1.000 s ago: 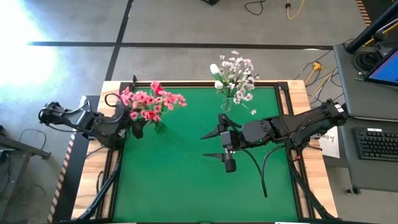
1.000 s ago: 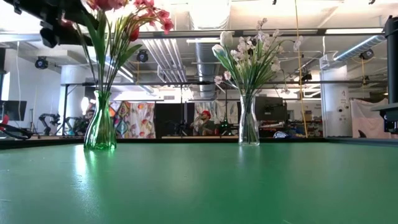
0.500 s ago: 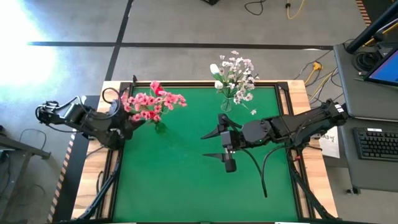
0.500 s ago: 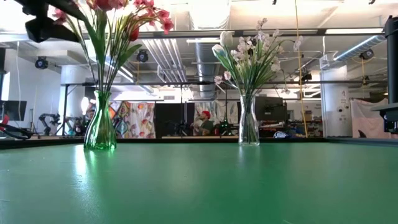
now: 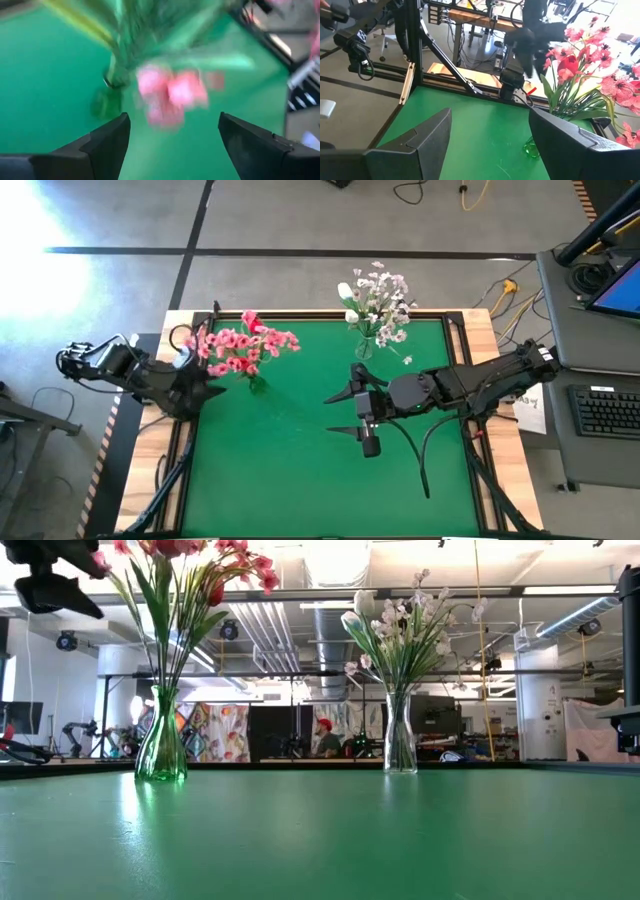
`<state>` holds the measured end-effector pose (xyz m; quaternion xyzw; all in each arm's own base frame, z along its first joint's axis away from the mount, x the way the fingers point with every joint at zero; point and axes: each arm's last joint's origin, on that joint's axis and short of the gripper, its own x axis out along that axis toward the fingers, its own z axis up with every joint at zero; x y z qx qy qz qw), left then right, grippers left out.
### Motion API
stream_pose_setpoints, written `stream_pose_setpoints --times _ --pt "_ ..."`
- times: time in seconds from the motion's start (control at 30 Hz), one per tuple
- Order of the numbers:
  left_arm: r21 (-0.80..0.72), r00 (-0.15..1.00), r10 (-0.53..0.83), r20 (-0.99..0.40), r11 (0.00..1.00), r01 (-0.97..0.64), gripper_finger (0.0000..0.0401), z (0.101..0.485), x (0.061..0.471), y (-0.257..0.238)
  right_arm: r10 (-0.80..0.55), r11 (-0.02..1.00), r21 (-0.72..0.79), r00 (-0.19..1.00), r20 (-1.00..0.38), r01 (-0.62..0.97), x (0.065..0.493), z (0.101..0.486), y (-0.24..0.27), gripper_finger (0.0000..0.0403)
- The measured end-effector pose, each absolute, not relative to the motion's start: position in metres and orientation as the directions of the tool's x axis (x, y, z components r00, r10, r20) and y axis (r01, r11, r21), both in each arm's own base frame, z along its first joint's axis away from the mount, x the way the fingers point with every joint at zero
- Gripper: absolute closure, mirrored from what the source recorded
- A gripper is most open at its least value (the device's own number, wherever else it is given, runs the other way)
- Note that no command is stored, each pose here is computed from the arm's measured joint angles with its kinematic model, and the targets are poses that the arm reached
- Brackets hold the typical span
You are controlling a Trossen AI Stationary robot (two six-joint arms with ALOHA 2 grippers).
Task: Sort flowers into vase by color
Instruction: Put the pink flowers into the green vase, then return to Home Position
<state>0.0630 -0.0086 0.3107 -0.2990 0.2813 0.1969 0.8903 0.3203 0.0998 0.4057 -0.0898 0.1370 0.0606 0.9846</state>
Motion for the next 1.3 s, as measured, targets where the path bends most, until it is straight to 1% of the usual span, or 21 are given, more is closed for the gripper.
stream_pose_setpoints --times 0.1,0.23,0.33,0.57,0.67,0.77,0.87,0.97,1.13,1.3 --pt "-0.445 0.75 0.104 -0.653 0.749 -0.491 0.011 0.308 0.061 -0.01 0.095 0.977 -0.16 0.955 -0.28 -0.144 0.32 0.406 0.1 0.0145" --pt "-0.464 0.716 0.039 -0.697 0.737 -0.491 0.011 0.309 0.053 -0.01 0.095 0.976 -0.161 0.954 -0.284 -0.145 0.32 0.405 0.1 0.0142" --pt "-0.488 0.708 0.021 -0.706 0.711 -0.507 0.011 0.311 0.048 -0.009 0.093 0.976 -0.16 0.949 -0.303 -0.147 0.32 0.402 0.1 0.0143" --pt "-0.513 0.712 -0.036 -0.701 0.719 -0.468 0.011 0.31 0.034 -0.006 0.091 0.971 -0.181 0.94 -0.329 -0.157 0.316 0.389 0.099 0.0141" --pt "-0.513 0.747 -0.045 -0.663 0.754 -0.41 0.011 0.311 0.027 -0.003 0.092 0.971 -0.183 0.945 -0.313 -0.155 0.308 0.389 0.096 0.014" --pt "-0.514 0.804 -0.059 -0.592 0.795 -0.32 0.011 0.314 0.021 -0.001 0.094 0.97 -0.186 0.952 -0.293 -0.153 0.296 0.392 0.092 0.0142" --pt "-0.49 0.858 -0.05 -0.511 0.837 -0.243 0.011 0.317 0.016 0.002 0.099 0.967 -0.204 0.965 -0.243 -0.15 0.279 0.4 0.086 0.0142" --pt "-0.472 0.882 -0.054 -0.468 0.859 -0.197 0.011 0.315 0.01 0.004 0.103 0.968 -0.206 0.977 -0.185 -0.141 0.26 0.409 0.08 0.014" --pt "-0.449 0.901 -0.023 -0.434 0.872 -0.194 0.011 0.303 0.001 0.008 0.078 0.975 -0.197 0.988 -0.134 -0.103 0.23 0.416 0.07 0.0142" --pt "-0.467 0.912 -0.02 -0.409 0.863 -0.191 0.011 0.287 -0.004 0.01 0.058 0.982 -0.172 0.994 -0.097 -0.074 0.203 0.415 0.06 0.0147"
